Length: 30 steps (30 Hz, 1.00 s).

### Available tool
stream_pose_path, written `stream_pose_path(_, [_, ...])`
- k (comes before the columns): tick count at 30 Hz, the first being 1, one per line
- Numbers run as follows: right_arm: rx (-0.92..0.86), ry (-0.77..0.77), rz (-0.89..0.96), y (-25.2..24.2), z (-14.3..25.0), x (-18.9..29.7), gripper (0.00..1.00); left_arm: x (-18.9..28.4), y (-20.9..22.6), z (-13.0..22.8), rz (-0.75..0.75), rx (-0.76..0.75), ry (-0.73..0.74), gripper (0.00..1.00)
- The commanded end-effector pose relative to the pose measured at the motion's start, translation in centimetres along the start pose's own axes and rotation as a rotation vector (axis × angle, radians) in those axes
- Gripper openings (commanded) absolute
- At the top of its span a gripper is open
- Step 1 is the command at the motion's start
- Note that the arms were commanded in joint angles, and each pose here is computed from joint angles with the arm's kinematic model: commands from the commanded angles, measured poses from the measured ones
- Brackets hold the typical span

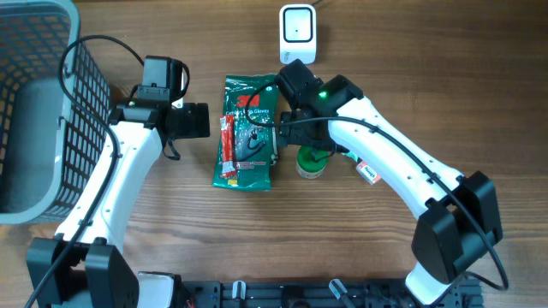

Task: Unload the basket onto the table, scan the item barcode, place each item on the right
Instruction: 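Close the right gripper on the jar body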

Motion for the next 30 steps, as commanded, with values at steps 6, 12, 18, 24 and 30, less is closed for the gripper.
stream_pose_path(6, [-0.149, 0.048, 0.011, -0.2, 2.0, -3.2, 1.00, 0.0, 0.3, 0.1, -0.008, -0.004, 0.000, 1.00])
stream_pose_path(12, [-0.152, 0.039, 0.004, -0.3, 2.3, -4.6, 0.98, 0.0, 0.3, 0.1, -0.008, -0.004, 0.000, 1.00])
stream_pose_path(18, [-0.155, 0.026, -0.006, -0.3, 2.7, -6.0, 0.98, 0.0, 0.3, 0.1, -0.008, -0.004, 0.000, 1.00])
stream_pose_path(24, [-0.154, 0.010, -0.047, 0.1, 3.0, -7.5, 1.00, 0.0, 0.3, 0.1, -0.008, -0.004, 0.000, 1.00])
stream_pose_path(30, [0.077, -0.021, -0.061, 0.4, 2.2, -7.0, 0.94, 0.0, 0.3, 0.1, -0.008, -0.004, 0.000, 1.00])
Point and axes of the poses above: each gripper's point midway between its finger pads, its own x axis back along the fingers, its own y axis along the line the jaws close on, z = x × y, the point moved 4 cm from there along x, back along the fingers, and after that the axes turned 14 degrees about x, right-handed, at the moved point
